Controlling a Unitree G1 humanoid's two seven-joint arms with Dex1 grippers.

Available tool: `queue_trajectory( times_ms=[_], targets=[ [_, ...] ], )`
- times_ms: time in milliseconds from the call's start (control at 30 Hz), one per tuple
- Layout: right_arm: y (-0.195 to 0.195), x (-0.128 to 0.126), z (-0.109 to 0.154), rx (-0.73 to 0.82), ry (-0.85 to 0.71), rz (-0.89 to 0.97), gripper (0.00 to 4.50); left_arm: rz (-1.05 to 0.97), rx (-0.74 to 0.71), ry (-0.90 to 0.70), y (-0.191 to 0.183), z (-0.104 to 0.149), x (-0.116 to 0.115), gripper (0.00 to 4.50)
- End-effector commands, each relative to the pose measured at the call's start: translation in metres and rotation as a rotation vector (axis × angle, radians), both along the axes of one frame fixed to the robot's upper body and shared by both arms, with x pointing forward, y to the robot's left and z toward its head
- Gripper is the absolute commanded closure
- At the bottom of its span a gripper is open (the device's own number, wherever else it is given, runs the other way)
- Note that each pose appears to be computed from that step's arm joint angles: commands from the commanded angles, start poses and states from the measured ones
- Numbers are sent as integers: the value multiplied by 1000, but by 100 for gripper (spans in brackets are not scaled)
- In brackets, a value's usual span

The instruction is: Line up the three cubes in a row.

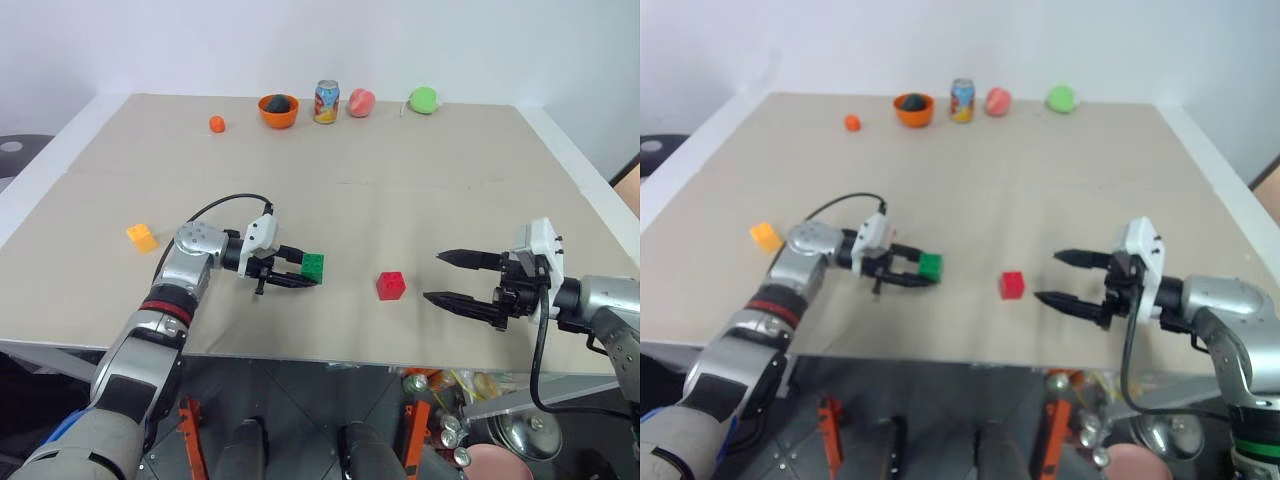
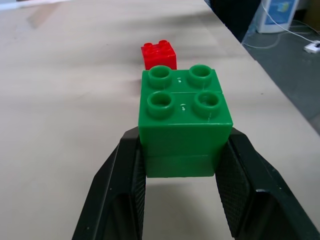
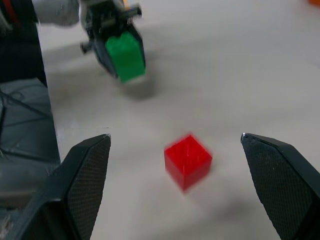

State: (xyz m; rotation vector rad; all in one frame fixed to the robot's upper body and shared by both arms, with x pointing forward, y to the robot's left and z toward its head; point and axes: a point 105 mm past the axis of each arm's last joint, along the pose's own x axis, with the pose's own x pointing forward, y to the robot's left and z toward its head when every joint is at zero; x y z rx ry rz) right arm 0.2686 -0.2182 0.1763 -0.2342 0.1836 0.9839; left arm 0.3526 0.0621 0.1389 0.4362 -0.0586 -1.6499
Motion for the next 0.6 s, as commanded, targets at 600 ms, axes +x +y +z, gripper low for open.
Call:
queue_trajectory(
  times_ms=[600],
  targets=[
    [-15, -8, 7, -15, -67, -118, 18, 45, 22, -9, -47, -4, 14, 288]
  ],
)
